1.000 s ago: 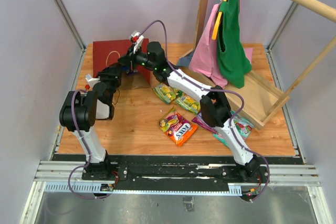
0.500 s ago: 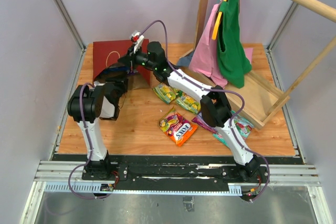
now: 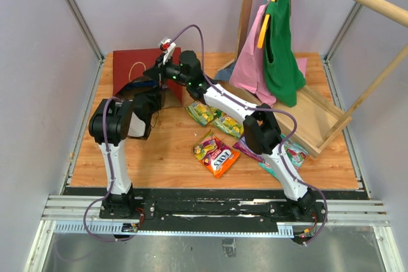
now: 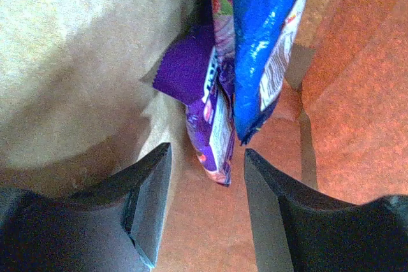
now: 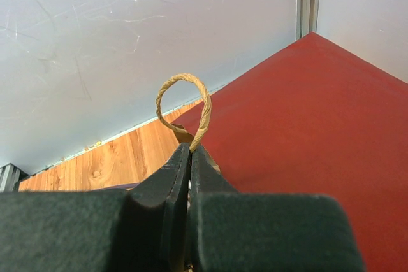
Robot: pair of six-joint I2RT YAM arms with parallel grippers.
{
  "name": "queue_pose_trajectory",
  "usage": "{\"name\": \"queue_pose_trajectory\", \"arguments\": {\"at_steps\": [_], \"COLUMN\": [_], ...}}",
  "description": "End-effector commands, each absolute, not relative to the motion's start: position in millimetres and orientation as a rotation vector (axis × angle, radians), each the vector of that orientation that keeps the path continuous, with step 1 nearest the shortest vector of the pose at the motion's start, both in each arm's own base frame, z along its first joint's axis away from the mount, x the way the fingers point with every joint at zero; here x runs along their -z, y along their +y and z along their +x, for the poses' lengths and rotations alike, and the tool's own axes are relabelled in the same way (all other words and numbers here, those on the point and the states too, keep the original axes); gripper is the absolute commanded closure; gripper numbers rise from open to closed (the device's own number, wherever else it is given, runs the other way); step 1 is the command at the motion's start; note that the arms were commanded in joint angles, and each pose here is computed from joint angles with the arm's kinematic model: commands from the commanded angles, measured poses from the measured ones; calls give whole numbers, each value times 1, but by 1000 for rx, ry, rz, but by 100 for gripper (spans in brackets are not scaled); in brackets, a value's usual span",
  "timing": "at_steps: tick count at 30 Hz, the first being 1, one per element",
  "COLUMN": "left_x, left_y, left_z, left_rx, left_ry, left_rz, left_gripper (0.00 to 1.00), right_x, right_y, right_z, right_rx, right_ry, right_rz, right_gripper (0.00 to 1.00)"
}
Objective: Take the snacks out of the paper bag
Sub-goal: Take out the snack from the paper bag.
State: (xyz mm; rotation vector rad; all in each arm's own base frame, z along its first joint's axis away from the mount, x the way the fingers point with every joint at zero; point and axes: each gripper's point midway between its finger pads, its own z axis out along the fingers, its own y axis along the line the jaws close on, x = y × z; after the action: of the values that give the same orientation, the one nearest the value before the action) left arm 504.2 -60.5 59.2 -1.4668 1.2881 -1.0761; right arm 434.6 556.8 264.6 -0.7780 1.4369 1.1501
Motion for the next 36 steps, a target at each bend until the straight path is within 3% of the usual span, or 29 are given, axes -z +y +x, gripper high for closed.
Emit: {"name": "queue_pose_trajectory", "arguments": {"at_steps": [1, 11, 16, 18, 21, 22, 36], "left_x": [-37, -31, -17, -14, -13, -16, -66], "left_y": [-54, -61, -63, -63, -63, -64, -63], "left_z": [508, 544, 558, 560, 561, 560, 507], "left_rx": [992, 973, 936, 930, 934, 938, 915], "left_ry": [1265, 1301, 1342, 1347, 1362, 1364, 1418], "left_rz": [-1585, -1621, -1637, -1640, -1629, -1619, -1358], "left_gripper": [47, 47, 53, 59, 91, 98, 99], "right_x": [-312, -316, -317, -317, -318, -319, -322], "right_y": [548, 546, 544, 544, 544, 544, 546], "right_z": [430, 429, 428, 428, 428, 428, 433], "right_rx": [-1187, -1191, -1189, -1189, -1192, -1194, -1198], "right_ry": [1321, 1316, 1314, 1313, 1311, 1310, 1304], "right_rz": [-750, -743, -741, -742, -740, -738, -708], "right_gripper": [99, 99, 99, 99, 99, 99, 99]}}
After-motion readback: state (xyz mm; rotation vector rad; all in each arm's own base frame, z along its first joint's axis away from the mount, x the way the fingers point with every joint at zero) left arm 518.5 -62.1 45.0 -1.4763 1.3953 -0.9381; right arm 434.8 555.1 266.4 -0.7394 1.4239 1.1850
